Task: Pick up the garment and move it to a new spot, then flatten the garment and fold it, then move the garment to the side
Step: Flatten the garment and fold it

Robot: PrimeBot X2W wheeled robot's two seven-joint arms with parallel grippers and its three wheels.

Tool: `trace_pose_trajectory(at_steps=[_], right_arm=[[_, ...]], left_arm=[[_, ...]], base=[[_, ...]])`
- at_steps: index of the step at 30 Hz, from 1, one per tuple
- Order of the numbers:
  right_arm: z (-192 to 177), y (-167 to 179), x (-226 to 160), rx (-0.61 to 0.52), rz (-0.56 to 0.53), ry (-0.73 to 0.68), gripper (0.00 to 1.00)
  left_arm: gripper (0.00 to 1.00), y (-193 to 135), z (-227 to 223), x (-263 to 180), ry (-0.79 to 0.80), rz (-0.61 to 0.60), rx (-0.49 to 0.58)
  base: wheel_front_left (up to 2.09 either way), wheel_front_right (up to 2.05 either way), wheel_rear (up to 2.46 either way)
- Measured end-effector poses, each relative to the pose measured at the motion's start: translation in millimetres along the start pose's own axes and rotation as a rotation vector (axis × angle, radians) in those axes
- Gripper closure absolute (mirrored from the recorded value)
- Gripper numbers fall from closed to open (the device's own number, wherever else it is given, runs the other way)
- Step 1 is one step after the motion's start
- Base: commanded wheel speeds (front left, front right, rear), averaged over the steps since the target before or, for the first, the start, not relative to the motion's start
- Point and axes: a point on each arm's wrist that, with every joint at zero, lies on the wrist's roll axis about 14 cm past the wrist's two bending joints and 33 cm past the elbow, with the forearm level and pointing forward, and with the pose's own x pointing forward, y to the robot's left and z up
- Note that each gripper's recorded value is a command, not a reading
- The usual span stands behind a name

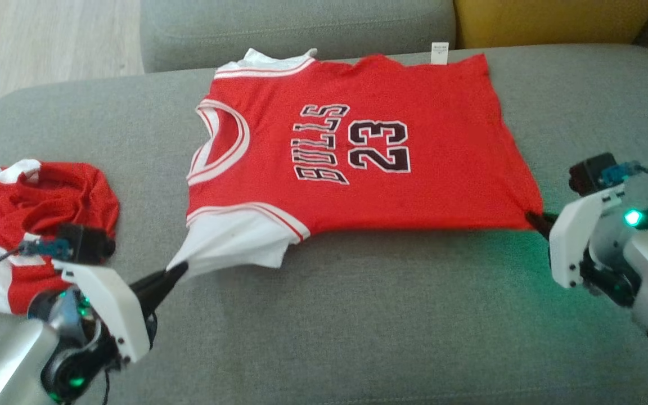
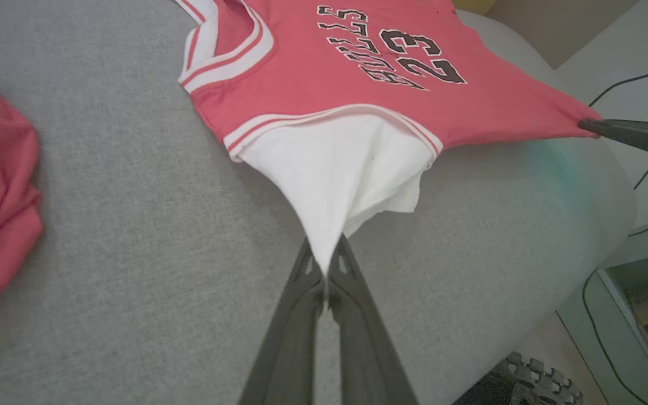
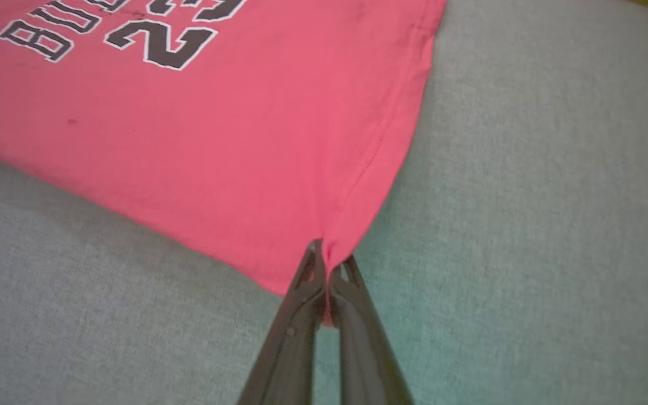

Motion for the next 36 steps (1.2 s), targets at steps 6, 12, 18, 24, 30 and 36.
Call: trace_pose_trajectory(at_steps=[6, 12, 18, 24, 30, 36], right_arm=[[-18.9, 0.5, -13.5, 0.023, 0.021, 0.051, 1.00], [-38.0, 5.1, -26.6, 0.035, 0.045, 0.102, 1.00], [-63.8, 20.0, -44.9, 0.081, 0.115, 0.193, 1.00], [-92.0, 24.6, -65.9, 0.076, 0.156, 0.327, 1.00], [-86.3, 26.9, -73.4, 0.104, 0.182, 0.321, 1.00], [-67.7, 18.3, -67.0, 0.157, 0.168, 0.260, 1.00]], left_arm=[[1.00, -16.0, -17.4, -16.4, 0.060, -0.052, -0.038], [1.00, -28.9, -32.2, -32.8, 0.112, -0.094, -0.058], [1.00, -42.7, -51.8, -53.3, 0.219, -0.148, -0.071], [1.00, -50.4, -59.7, -67.7, 0.297, -0.178, -0.073], [1.00, -53.6, -51.5, -68.8, 0.273, -0.187, -0.066], [1.00, -50.7, -16.4, -55.1, 0.173, -0.183, -0.042]], base=[[0.00, 0.00, 0.00], [0.00, 0.00, 0.00], [0.00, 0.00, 0.00], [0.00, 0.00, 0.00], [0.00, 0.00, 0.00], [0.00, 0.00, 0.00]])
